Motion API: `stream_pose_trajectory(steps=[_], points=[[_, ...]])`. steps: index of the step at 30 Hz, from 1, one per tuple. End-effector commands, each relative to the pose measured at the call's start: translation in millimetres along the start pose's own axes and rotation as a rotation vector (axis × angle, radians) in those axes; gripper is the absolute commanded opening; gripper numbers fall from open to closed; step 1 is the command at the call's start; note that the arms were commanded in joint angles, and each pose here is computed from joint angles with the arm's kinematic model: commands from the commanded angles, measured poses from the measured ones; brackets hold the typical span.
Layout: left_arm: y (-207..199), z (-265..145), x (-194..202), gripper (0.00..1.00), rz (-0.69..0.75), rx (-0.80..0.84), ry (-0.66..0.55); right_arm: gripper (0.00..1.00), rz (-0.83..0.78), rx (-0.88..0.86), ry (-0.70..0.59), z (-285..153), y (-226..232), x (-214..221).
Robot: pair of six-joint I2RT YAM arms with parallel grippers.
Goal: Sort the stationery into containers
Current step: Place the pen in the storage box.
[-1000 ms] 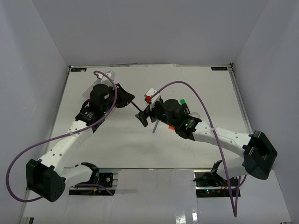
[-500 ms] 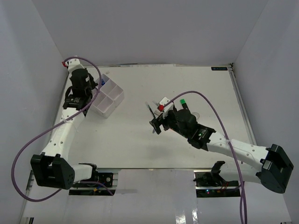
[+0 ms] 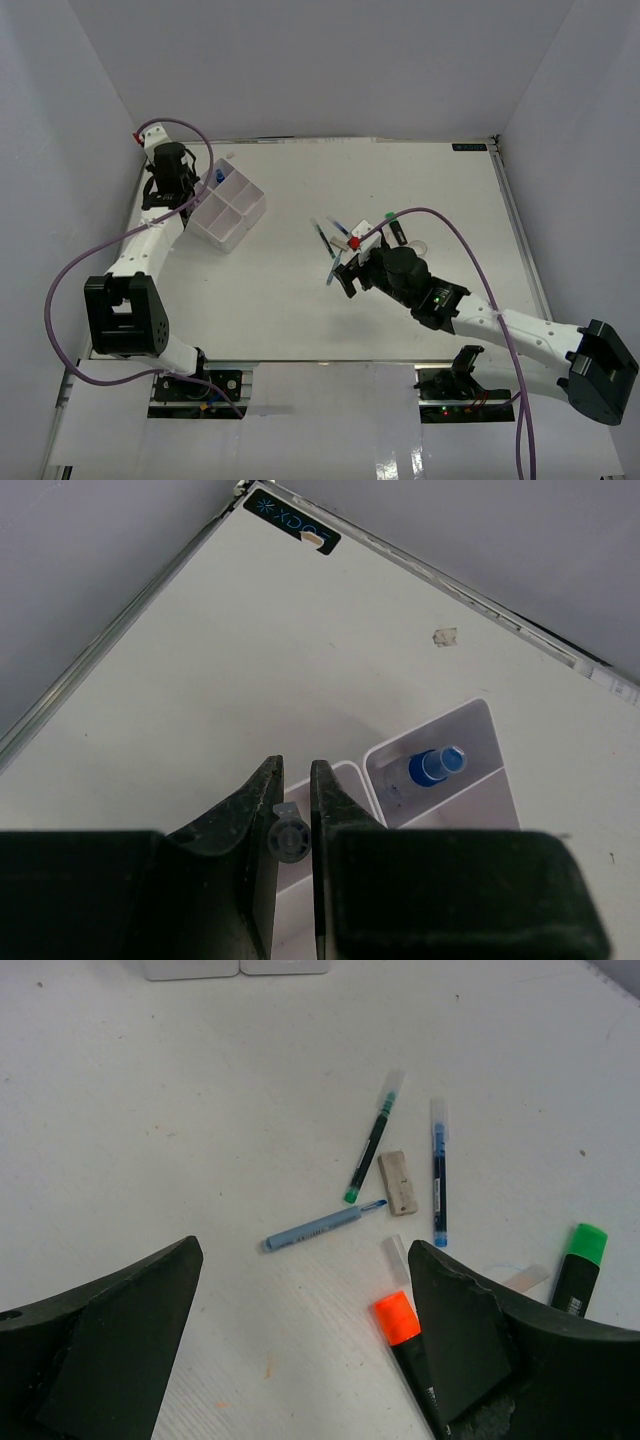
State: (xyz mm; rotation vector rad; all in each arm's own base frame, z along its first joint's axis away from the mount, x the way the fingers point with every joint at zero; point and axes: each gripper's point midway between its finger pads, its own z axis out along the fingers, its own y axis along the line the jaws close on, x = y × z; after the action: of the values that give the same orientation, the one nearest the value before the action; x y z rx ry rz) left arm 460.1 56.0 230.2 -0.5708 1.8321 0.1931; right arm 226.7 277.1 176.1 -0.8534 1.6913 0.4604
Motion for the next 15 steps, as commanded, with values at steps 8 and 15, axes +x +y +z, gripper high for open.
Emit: stream_pose_trajectory(steps=[8,15], points=[[2.9,12.6,24.1,0.24,-0.022,0.003,0.012,0.9,0.015,0.062,-0.017,-1.9,-13.2,-1.6],[7.1,14.1,47.0,0.42,-0.017,-0.016,0.085,0.9,0.038,0.052,0.019,1.2,-15.2,1.2]])
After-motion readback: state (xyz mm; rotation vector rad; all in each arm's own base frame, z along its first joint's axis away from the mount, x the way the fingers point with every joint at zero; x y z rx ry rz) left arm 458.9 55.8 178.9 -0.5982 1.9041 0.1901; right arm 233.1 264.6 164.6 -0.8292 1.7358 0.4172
